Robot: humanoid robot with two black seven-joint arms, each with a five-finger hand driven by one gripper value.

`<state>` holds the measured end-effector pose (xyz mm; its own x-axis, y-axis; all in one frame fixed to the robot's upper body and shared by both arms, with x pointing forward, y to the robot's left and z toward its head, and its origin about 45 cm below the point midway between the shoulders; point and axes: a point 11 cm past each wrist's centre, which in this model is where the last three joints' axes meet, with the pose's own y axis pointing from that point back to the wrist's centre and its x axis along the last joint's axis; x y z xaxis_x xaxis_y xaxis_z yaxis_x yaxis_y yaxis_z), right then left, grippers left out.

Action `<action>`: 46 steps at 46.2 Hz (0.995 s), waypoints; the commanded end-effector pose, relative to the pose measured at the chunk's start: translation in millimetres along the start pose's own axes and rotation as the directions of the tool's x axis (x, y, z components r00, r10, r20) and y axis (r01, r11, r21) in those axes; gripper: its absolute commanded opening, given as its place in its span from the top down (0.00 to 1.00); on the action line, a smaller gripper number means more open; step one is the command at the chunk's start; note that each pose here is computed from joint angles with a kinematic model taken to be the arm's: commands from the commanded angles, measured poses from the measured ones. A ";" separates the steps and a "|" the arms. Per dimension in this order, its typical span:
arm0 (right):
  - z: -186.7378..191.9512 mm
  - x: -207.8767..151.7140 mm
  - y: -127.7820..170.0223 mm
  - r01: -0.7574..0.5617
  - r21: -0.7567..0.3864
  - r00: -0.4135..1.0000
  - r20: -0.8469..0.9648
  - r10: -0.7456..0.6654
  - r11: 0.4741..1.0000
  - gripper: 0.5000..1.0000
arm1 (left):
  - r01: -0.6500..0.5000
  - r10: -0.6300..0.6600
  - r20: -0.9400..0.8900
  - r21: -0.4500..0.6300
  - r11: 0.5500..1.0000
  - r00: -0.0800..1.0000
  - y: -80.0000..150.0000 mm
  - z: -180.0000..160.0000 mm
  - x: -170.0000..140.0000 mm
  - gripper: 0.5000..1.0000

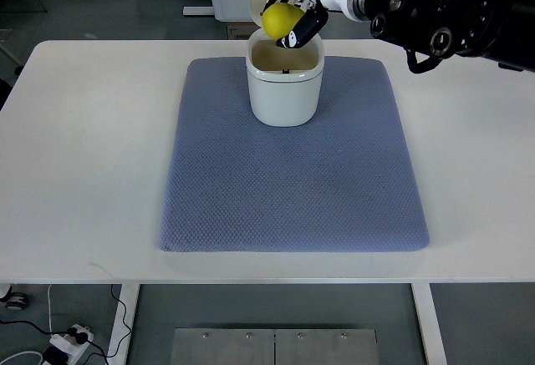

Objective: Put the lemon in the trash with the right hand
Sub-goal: 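Lower the lemon into the bin and open the right hand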

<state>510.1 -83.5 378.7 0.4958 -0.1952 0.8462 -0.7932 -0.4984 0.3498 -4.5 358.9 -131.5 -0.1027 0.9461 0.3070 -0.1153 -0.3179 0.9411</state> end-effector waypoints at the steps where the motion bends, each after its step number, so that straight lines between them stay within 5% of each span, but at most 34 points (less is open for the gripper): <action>1: 2.4 -1.6 -1.3 -0.002 -0.001 1.000 0.012 0.002 1.000 1.00 | -0.001 0.001 0.000 0.001 1.000 1.000 0.0 0.0 0.2 0.00; 41: 17.2 -21.6 -8.3 0.001 -0.010 0.996 0.086 0.000 1.000 1.00 | -0.001 0.001 0.000 -0.001 1.000 1.000 0.0 0.1 0.2 0.00; 45: 16.6 -20.7 -8.4 -0.006 -0.008 0.996 0.087 0.007 1.000 0.94 | -0.001 0.001 0.000 -0.001 1.000 1.000 0.0 0.1 0.2 0.00; 46: 14.7 -20.2 -8.7 -0.009 -0.003 0.996 0.094 0.009 1.000 0.82 | -0.001 0.001 0.000 0.001 1.000 1.000 0.0 0.0 0.2 0.00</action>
<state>512.4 -89.4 351.5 0.5196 -0.2707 0.8104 -0.7990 -0.4899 0.3486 -4.4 359.1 -131.5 -0.1027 0.9460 0.3076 -0.1156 -0.3185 0.9409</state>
